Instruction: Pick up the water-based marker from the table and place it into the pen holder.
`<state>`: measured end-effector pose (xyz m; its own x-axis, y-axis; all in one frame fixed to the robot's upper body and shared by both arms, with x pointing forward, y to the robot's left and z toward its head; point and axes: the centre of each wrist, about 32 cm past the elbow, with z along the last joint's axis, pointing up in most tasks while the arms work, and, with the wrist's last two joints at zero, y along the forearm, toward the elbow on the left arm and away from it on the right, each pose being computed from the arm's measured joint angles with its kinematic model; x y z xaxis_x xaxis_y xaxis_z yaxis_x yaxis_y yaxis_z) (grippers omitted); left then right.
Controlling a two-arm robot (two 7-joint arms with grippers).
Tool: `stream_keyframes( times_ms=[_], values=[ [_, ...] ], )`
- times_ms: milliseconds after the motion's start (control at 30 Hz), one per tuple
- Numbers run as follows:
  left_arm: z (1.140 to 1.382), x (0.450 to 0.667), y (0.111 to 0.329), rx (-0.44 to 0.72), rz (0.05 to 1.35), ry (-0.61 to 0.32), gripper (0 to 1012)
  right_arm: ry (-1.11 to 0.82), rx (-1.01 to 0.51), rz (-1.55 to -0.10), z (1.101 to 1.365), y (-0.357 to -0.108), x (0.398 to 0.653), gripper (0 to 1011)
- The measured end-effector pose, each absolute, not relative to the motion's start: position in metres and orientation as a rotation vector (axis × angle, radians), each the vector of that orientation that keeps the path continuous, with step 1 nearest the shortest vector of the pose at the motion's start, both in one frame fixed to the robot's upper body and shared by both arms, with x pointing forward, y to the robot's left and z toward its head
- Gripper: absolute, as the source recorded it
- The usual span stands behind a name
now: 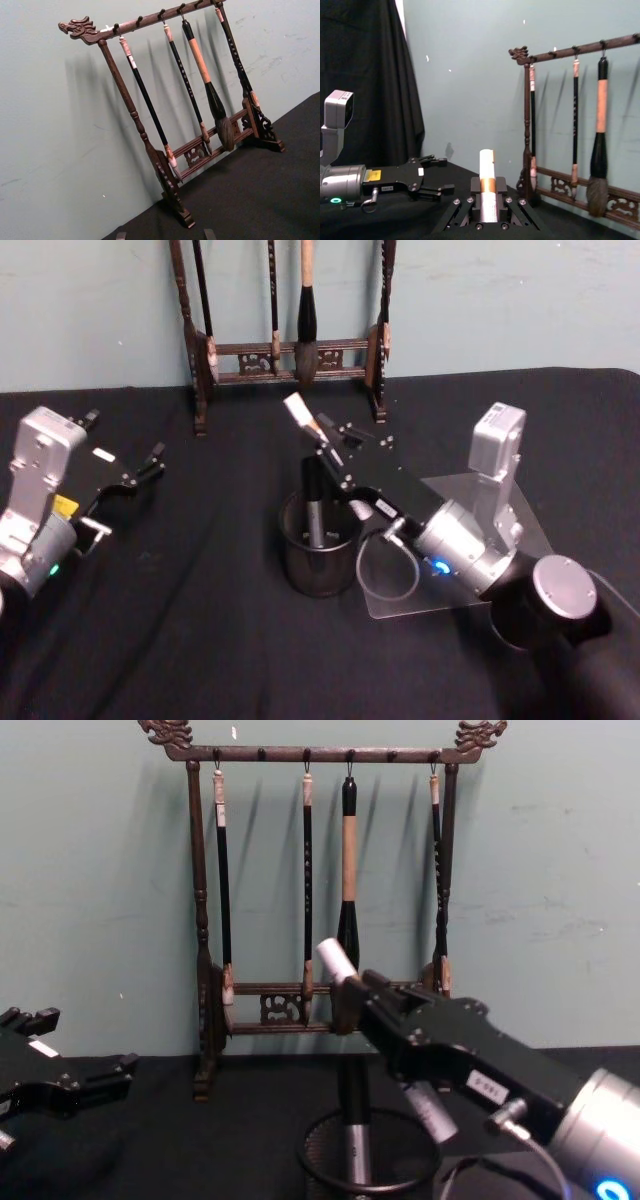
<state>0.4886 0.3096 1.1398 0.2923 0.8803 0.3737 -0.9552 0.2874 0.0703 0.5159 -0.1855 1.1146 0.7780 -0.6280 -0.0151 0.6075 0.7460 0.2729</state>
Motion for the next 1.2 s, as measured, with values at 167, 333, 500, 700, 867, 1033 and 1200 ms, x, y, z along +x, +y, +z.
stream_keyframes(
  times_ms=[167,333,500,700,867,1033,1200],
  values=[
    [1.140,0.489,0.310,0.304,1.248,-0.285,1001,-0.061,0.271,-0.668,1.109,-0.180,0.518,178],
    [1.140,0.489,0.310,0.304,1.248,-0.285,1001,-0.054,0.269,-0.666,1.107,-0.178,0.518,178],
    [1.140,0.489,0.310,0.304,1.248,-0.285,1001,-0.048,0.268,-0.665,1.105,-0.176,0.519,178],
    [1.140,0.489,0.310,0.304,1.248,-0.285,1001,-0.046,0.272,-0.665,1.105,-0.174,0.519,178],
    [1.140,0.489,0.310,0.304,1.248,-0.285,1001,-0.044,0.273,-0.660,1.104,-0.172,0.519,178],
    [1.140,0.489,0.310,0.305,1.248,-0.285,1001,-0.043,0.271,-0.654,1.104,-0.170,0.519,178],
    [1.140,0.489,0.310,0.305,1.248,-0.285,1001,-0.044,0.266,-0.651,1.104,-0.169,0.518,178]
  ],
)
